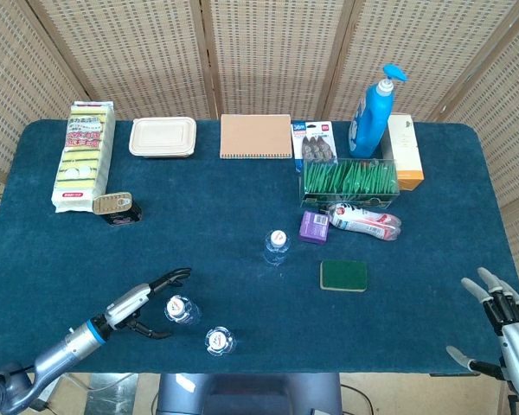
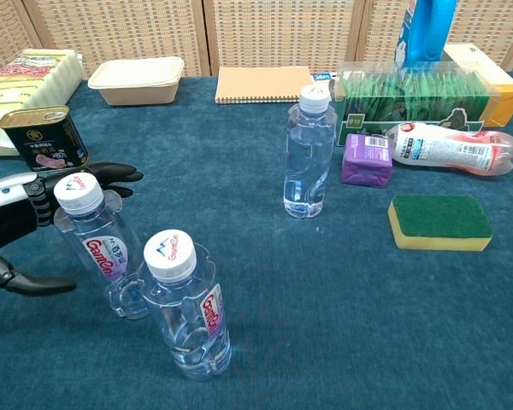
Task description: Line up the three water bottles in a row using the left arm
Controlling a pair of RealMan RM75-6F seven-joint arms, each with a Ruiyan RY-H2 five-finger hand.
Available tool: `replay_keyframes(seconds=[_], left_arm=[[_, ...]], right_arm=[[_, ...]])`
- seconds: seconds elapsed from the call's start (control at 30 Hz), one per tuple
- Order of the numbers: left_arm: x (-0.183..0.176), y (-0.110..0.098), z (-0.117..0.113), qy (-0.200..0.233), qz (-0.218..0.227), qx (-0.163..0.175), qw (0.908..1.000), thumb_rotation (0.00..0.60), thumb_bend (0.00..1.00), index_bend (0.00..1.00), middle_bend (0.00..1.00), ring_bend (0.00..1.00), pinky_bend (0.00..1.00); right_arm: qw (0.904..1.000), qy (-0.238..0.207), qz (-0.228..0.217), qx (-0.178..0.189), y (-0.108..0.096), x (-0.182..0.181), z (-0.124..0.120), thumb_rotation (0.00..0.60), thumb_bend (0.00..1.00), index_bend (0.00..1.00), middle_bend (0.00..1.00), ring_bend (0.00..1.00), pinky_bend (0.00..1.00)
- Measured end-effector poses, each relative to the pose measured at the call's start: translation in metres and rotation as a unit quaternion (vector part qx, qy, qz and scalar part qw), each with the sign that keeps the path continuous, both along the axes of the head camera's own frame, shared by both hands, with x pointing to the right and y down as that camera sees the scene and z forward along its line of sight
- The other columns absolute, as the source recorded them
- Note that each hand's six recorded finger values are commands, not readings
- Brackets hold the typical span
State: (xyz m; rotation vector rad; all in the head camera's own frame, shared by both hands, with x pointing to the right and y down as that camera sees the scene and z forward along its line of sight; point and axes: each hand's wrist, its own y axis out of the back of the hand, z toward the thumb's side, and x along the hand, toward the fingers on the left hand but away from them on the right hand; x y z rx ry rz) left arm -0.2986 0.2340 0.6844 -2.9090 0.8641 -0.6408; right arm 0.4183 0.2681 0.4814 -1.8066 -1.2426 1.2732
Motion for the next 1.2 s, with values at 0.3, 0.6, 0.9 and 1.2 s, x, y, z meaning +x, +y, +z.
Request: replay_keyframes(seconds=[0.3,0.6,0.9,1.2], left_arm=[[0.012,0.006,0.01,-0.007,-0.008,-0.01,0.9999,0.6,0.4,0.31,0.32,0.17,0.39],[0.018,0.004,0.01,-0.006,-0.022,0.001,0.9997,0.6,0.41,0.39,0.4,0.18,0.39],[0.018,-0.026,-0.004,0.004,-0.051,0.038,0.998,0.6,0.4,0.39,0.4,0.18,0.39],[0.034,-0.074,-0.007,-0.022,-0.06,0.081,0.9947,0.6,0.4,0.39,0.4,0.18,0.39]], right_arm=[[1.0,-0.007,0.003,0.003,0.0,0.004,-0.003,0.6,0.0,0.11,0.0,0.0,0.0],[0.9999,-0.011,0.004,0.005,0.0,0.005,-0.005,0.6,0.0,0.11,0.0,0.0,0.0],[0.9999,-0.011,0.0,0.004,0.0,0.003,-0.005,0.6,0.0,0.11,0.0,0.0,0.0],[0.9999,-0.013,-0.001,0.002,0.0,0.002,-0.004,0.6,0.0,0.11,0.0,0.0,0.0]])
